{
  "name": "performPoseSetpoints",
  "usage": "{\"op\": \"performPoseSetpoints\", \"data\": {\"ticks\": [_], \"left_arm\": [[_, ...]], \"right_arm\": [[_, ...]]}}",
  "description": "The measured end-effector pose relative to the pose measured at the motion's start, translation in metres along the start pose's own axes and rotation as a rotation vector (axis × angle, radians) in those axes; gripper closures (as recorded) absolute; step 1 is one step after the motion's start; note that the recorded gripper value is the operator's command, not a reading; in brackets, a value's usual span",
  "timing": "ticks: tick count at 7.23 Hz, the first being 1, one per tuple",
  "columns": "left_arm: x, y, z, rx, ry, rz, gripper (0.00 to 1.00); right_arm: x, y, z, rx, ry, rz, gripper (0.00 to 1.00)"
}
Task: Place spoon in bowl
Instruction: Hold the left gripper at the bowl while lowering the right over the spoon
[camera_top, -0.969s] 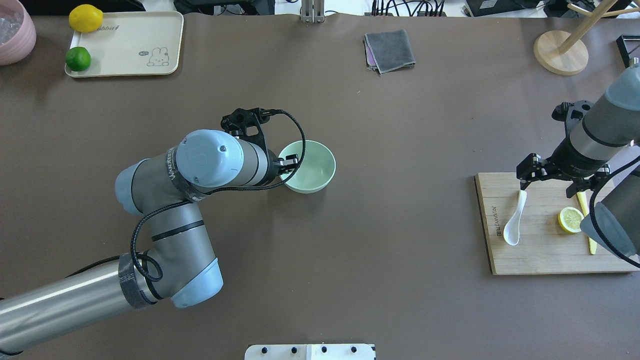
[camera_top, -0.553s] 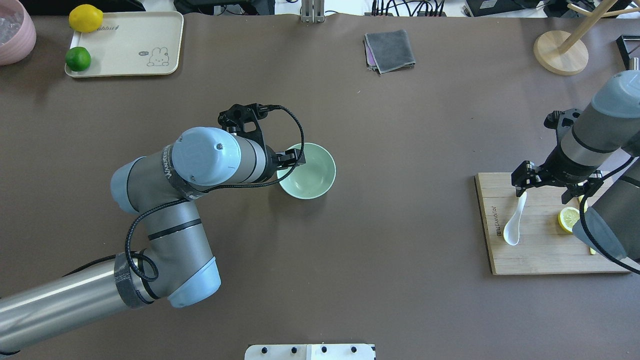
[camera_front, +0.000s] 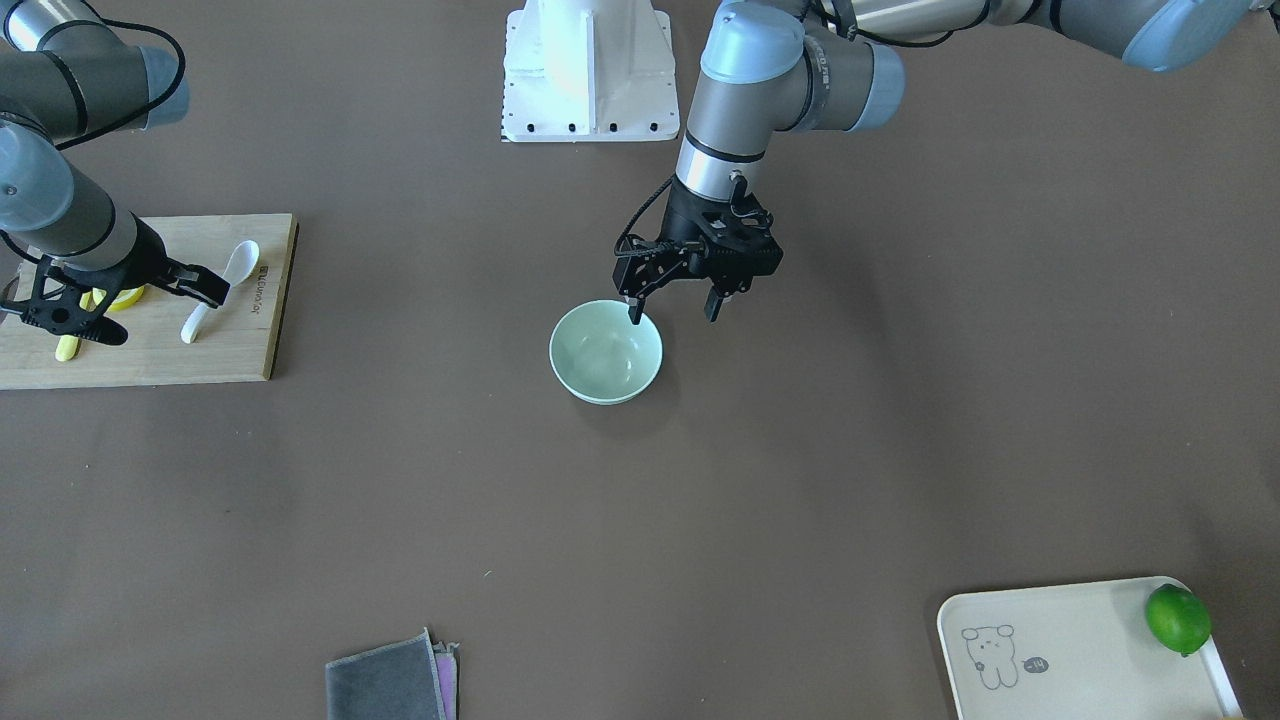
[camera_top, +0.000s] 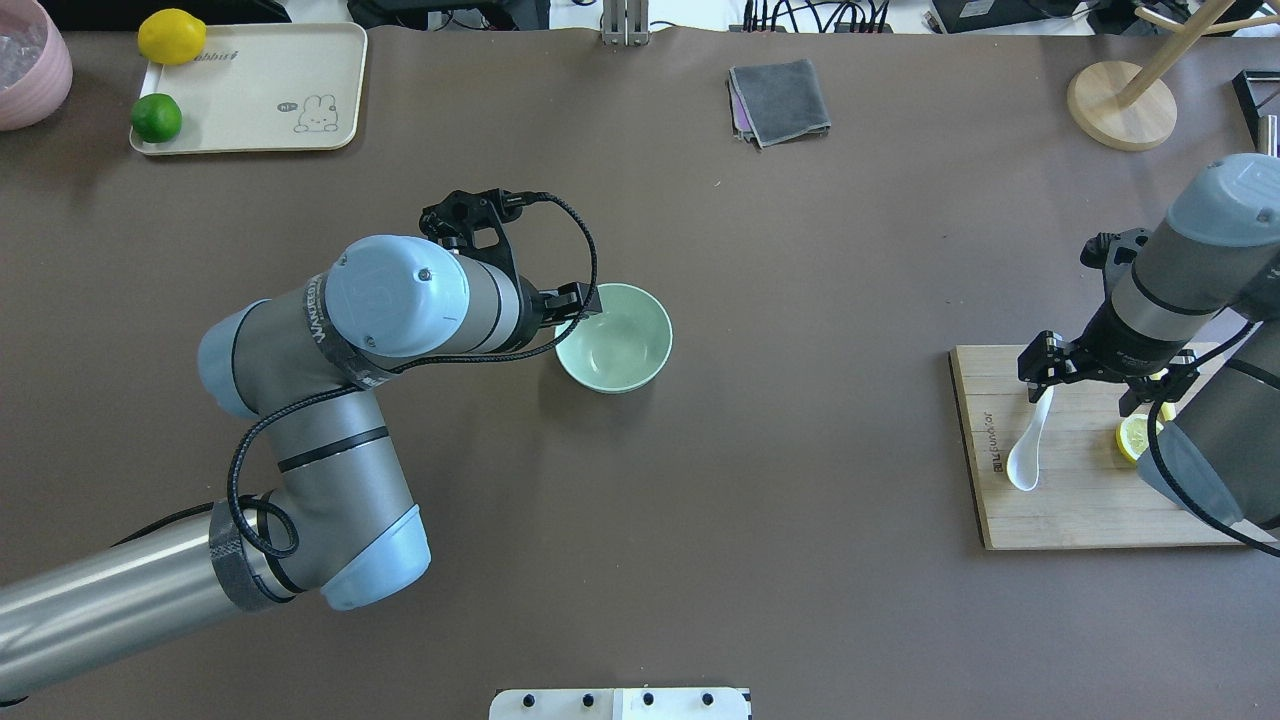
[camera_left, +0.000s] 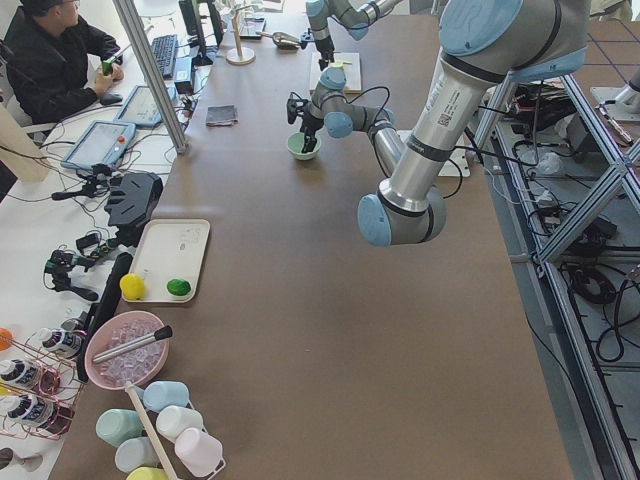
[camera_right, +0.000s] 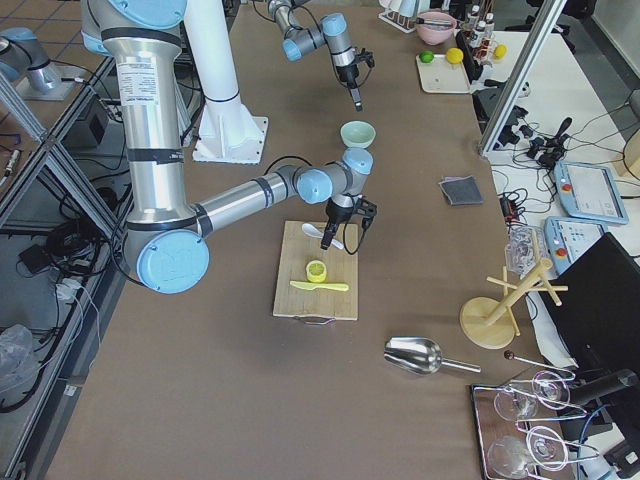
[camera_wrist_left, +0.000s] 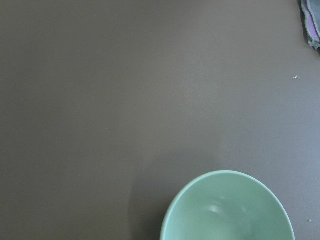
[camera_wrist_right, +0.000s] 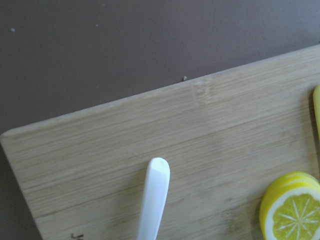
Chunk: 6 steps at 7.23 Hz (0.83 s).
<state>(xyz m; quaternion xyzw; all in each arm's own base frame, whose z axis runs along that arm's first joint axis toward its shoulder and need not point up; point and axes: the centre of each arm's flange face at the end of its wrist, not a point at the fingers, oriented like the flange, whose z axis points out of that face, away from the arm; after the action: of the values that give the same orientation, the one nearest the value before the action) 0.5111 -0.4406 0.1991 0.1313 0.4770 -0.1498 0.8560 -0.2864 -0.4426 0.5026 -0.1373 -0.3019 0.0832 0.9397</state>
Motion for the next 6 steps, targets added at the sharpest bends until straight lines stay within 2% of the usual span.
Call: {"op": "performPoseSetpoints", "data": {"ticks": [4, 6], "left_arm": [[0.003, 0.0, -0.002, 0.0, 0.003, 0.01, 0.03], [0.002, 0.001, -0.002, 0.0, 0.001, 0.01, 0.03]], "right_arm": [[-0.007, -0.007, 0.005, 0.015, -0.02, -0.004, 0.0], [-0.001, -0.019, 0.023, 0.042, -0.068, 0.029, 0.0]]}}
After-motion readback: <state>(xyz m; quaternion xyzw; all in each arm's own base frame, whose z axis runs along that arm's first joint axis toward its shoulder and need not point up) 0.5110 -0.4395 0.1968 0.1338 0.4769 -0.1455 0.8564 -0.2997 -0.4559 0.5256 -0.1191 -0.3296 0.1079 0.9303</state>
